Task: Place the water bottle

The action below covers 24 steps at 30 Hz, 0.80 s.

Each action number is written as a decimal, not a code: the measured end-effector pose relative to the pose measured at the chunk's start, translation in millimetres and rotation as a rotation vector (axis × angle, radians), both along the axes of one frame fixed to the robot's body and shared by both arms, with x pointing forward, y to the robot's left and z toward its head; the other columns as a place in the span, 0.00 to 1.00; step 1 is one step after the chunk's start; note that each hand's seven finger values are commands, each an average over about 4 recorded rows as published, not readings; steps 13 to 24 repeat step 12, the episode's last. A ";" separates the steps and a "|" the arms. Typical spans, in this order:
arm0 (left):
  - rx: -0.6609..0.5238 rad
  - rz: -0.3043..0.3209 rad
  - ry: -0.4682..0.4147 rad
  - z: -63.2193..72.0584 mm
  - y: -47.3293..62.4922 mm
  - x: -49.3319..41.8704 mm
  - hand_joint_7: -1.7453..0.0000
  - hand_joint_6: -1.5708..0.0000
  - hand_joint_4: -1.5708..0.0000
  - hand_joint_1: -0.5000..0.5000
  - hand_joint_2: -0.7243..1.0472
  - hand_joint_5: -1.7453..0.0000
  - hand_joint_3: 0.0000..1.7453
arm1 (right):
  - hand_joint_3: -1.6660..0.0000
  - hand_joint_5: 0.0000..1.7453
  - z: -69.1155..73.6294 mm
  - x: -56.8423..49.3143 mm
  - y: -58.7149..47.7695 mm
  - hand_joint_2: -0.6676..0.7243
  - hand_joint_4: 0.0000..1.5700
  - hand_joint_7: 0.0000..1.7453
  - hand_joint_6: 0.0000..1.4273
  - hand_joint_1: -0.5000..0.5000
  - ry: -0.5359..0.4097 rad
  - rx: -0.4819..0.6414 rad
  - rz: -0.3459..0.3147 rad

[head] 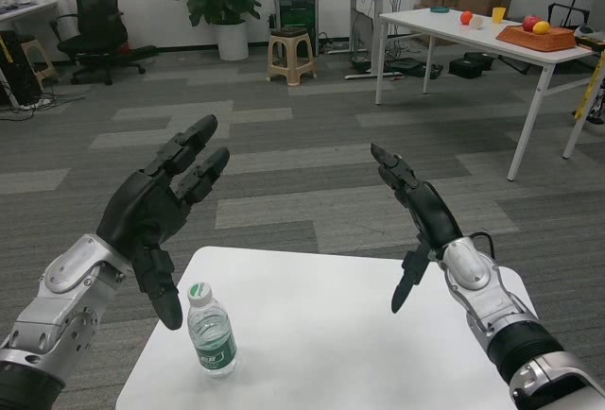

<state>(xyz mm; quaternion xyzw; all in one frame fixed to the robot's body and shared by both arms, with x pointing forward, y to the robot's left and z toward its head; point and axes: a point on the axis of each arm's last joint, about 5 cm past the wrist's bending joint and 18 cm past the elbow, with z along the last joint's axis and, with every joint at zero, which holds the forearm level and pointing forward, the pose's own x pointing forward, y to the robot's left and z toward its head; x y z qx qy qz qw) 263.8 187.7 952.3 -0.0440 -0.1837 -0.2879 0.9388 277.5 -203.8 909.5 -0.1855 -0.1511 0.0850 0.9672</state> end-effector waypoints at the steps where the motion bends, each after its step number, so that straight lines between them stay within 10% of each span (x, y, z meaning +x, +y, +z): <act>1: 0.000 0.000 0.000 0.0 0.0 0.0 0.96 1.00 1.00 0.00 0.15 1.00 0.04 | 1.00 0.00 0.0 0.0 0.0 0.95 0.00 0.00 0.00 0.04 0.000 0.000 0.000; 24: 0.001 -0.001 0.005 -0.2 -0.1 0.1 0.96 1.00 1.00 0.00 0.15 1.00 0.05 | 1.00 0.00 0.2 0.0 -0.1 0.95 0.00 0.00 0.00 0.04 -0.001 0.000 0.000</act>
